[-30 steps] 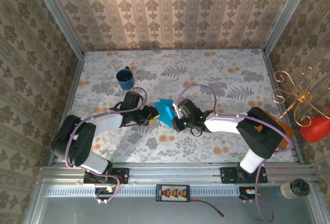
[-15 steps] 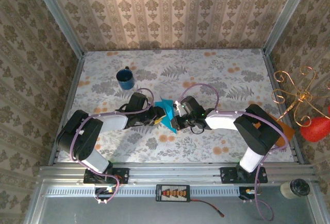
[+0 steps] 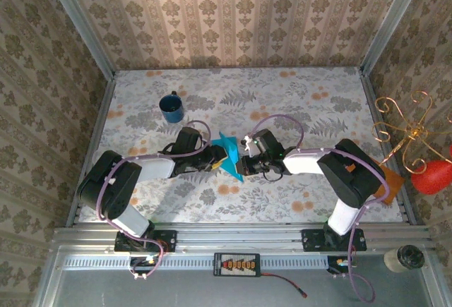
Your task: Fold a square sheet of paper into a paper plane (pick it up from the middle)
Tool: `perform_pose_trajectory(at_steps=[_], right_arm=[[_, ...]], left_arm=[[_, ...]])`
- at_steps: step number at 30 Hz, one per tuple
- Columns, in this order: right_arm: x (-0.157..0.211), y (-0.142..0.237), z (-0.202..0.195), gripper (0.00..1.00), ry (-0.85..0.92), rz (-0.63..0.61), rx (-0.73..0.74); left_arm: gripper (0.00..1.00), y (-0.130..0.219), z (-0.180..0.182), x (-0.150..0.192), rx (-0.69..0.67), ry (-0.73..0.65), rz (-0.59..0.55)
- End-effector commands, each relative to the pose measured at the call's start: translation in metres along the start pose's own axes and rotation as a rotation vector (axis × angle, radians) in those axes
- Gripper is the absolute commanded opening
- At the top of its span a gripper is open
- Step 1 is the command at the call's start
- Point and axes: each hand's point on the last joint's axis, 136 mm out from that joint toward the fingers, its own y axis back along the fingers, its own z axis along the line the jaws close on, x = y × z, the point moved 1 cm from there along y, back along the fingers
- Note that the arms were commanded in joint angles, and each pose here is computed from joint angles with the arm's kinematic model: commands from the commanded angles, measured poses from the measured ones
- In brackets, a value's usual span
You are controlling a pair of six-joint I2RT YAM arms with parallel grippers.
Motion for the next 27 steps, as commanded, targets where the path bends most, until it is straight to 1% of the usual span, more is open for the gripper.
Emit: perform_pose_trajectory(at_steps=[1,5,11,15,27], right_arm=[[0.005,-0.003,0.003,0.11,-0.029,0.040,-0.054],[0.006,-0.003,0.002,0.11,-0.044,0.061,-0.066],[0.007,-0.004,-0.002,0.12,-0.056,0.076,-0.064],[0.008,-0.004,-0.004,0.12,-0.062,0.081,-0.060],[0.007,-0.002,-0.005,0.13,-0.063,0.079,-0.064]], left_arm=[[0.40,-0.006,-0.010,0.004,0.055,-0.035,0.029],[0.38,-0.013,-0.023,0.006,0.102,-0.067,0.057],[0.26,-0.022,-0.035,0.003,0.137,-0.086,0.070],[0.21,-0.024,-0.041,-0.001,0.150,-0.095,0.058],[0.17,-0.036,-0.035,-0.006,0.126,-0.084,0.075]])
